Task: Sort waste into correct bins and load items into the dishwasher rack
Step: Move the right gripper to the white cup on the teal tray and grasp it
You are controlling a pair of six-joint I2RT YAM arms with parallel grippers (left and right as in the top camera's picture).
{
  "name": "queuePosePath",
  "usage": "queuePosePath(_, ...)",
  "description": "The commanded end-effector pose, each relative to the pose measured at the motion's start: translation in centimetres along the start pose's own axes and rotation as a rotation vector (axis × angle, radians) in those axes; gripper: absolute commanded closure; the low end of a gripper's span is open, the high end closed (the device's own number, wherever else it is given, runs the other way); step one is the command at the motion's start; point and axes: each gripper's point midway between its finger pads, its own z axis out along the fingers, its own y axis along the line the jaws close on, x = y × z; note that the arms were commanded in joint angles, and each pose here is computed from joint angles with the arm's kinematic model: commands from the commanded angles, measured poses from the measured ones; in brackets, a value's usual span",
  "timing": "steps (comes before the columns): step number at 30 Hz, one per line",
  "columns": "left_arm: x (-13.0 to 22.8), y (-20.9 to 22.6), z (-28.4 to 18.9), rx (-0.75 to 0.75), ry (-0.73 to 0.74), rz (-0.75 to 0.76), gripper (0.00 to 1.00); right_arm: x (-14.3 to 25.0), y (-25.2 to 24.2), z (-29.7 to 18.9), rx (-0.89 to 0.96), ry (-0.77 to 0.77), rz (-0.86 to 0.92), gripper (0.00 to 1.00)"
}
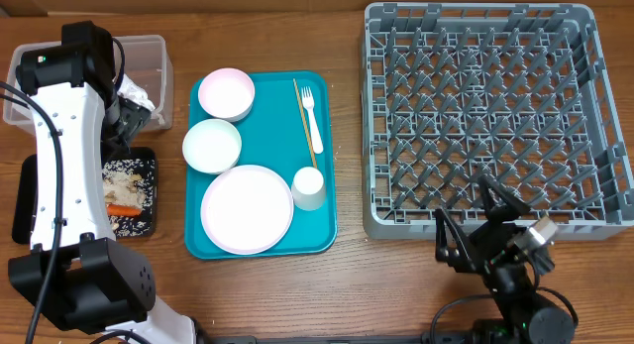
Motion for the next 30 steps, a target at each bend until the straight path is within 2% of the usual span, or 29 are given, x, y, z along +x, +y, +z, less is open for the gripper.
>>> queuePosePath(1, -1.9, 1.0, 0.0, -0.002, -0.053, -0.077, 0.00, -0.5, 2.9, -0.3, -0.151, 0.000, 0.078, 0.00)
queuePosePath(6, -4.4, 2.4, 0.8, 0.008, -0.071, -0.178, 0.00, -3.1, 4.8, -0.4, -0.207, -0.058, 0.027, 0.00)
queuePosePath(8, -5.7, 4.0, 1.4, -0.005, -0.067, -0.272, 0.00, -5.0, 5.7, -0.2, -0.214, -0.074, 0.003, 0.00)
queuePosePath(13, -6.1, 5.9, 2.3, 0.012, 0.009, -0.366, 0.00, -8.8, 6.8, 1.3, -0.172, -0.044, -0.082, 0.00)
queuePosePath(15, -6.5, 6.7, 2.5, 0.004, 0.010, -0.390, 0.00, -10.7, 6.6, 3.5, -0.136, 0.018, -0.118, 0.00)
queuePosePath(18, -6.6, 6.7, 2.5, 0.004, 0.010, -0.392, 0.00, -12.0, 5.5, 7.3, -0.095, 0.145, -0.070, 0.00)
queuePosePath(23, -6.5, 6.6, 2.5, 0.004, 0.010, -0.389, 0.00, -11.6, 6.0, 12.6, -0.253, 0.355, -0.096, 0.00)
queuePosePath(26, -6.5, 6.6, 2.5, 0.004, 0.010, -0.389, 0.00, -10.3, 5.4, 15.8, -0.274, 0.487, -0.034, 0.00)
queuePosePath(30, -6.5, 6.6, 2.5, 0.004, 0.010, -0.389, 0.00, -5.9, 5.5, 19.1, -0.270, 0.709, -0.025, 0.00)
